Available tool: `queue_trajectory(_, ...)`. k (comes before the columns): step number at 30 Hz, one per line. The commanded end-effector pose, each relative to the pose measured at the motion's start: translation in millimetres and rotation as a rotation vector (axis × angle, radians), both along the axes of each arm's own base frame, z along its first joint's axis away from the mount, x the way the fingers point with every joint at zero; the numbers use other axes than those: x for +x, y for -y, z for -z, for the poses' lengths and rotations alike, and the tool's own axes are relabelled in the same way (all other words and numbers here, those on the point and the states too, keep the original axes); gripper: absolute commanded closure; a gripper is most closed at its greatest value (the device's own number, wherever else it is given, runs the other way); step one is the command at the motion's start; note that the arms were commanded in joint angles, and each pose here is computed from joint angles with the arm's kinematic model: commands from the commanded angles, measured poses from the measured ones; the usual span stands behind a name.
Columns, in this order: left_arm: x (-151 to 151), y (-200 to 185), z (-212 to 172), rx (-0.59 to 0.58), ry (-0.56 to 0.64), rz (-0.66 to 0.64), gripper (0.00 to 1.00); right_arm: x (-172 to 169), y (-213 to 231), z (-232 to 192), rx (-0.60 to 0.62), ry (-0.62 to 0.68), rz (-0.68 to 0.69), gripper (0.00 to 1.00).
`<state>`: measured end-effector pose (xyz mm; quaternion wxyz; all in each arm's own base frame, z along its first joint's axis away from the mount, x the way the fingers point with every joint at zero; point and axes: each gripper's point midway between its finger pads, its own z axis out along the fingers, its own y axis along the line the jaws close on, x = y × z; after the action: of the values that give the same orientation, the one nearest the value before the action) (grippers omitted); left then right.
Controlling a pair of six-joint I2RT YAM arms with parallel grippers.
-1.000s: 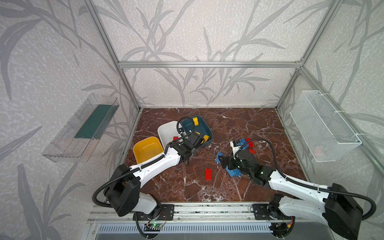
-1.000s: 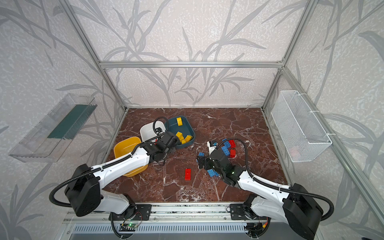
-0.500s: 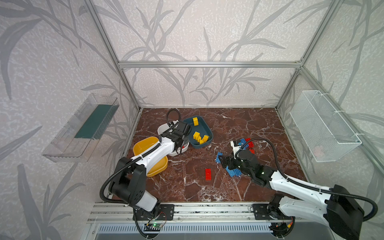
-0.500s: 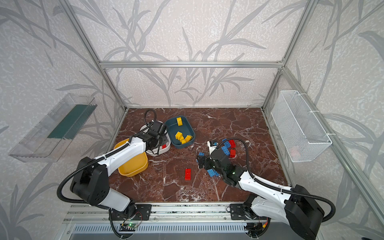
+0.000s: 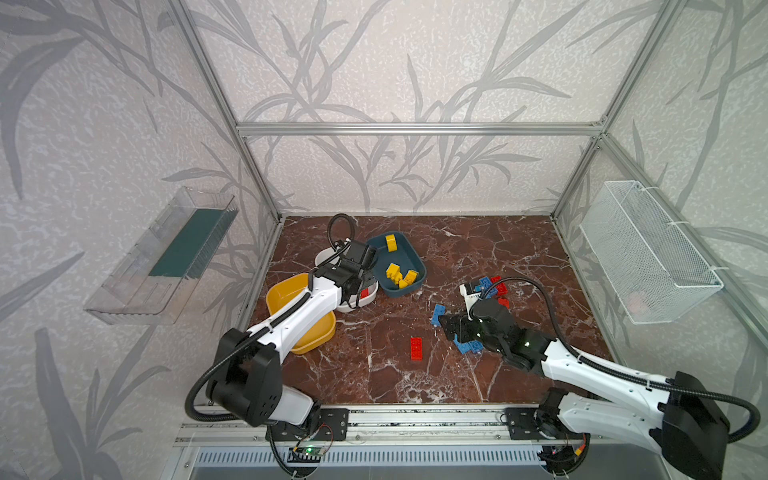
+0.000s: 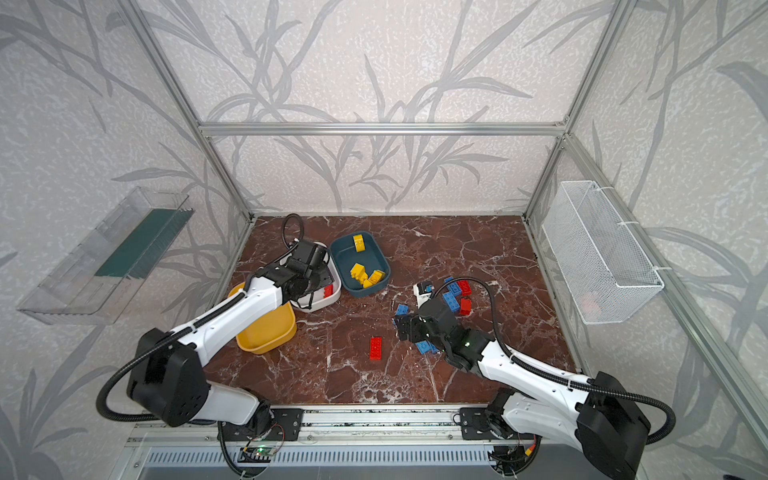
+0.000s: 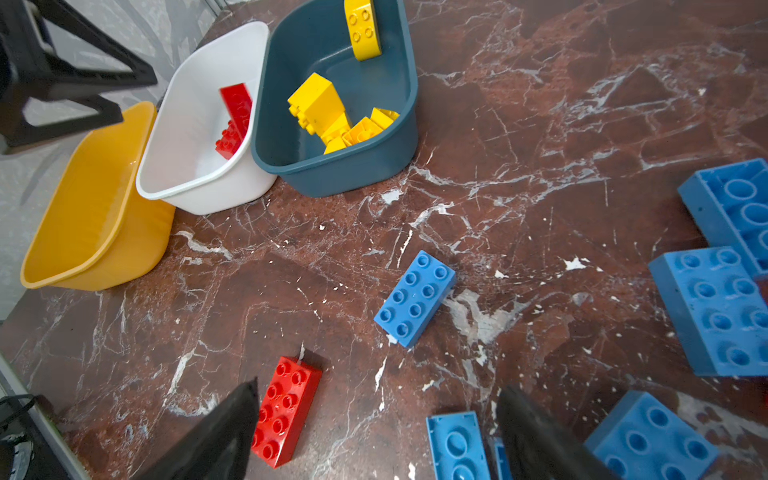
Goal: Sort the legos into containers by color
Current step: 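Lift the red brick with the left gripper and drop it into the white tub, then lower right gripper onto red 2x4 brick near robot while left gripper withdraws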
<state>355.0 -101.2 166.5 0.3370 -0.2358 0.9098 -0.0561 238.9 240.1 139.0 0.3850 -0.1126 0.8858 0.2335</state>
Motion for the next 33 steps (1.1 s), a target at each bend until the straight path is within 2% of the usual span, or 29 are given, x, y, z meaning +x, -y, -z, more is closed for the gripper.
queue_trajectory(1,-15,-10,-43,-0.017,0.085,0.003,0.29,-12,-7,-1,-0.095,-0.040,-0.010,0.12)
queue_trajectory(6,-45,-16,-80,-0.054,0.188,0.068,0.20,-35,-25,6,-0.157,-0.083,0.005,0.12)
queue_trajectory(9,-64,-19,-91,-0.063,0.224,0.123,0.06,-45,-32,13,-0.170,-0.124,0.045,0.12)
queue_trajectory(11,-77,-22,-93,-0.058,0.218,0.144,0.02,-50,-36,19,-0.188,-0.154,0.071,0.12)
queue_trajectory(15,-101,-18,-76,-0.090,0.167,0.209,0.01,-57,-43,32,-0.227,-0.209,0.134,0.11)
queue_trajectory(18,-117,-31,-66,-0.026,0.134,0.221,0.01,-62,-54,46,-0.274,-0.251,0.145,0.10)
queue_trajectory(21,-128,-38,-64,0.021,0.154,0.240,0.01,-66,-64,53,-0.336,-0.277,0.151,0.10)
queue_trajectory(25,-134,-40,-64,0.046,0.196,0.267,0.01,-69,-77,69,-0.340,-0.338,0.165,0.10)
queue_trajectory(29,-138,-48,-72,0.068,0.257,0.265,0.02,-68,-85,76,-0.312,-0.360,0.193,0.16)
queue_trajectory(33,-145,-49,-72,0.043,0.286,0.265,0.02,-69,-89,98,-0.336,-0.388,0.220,0.23)
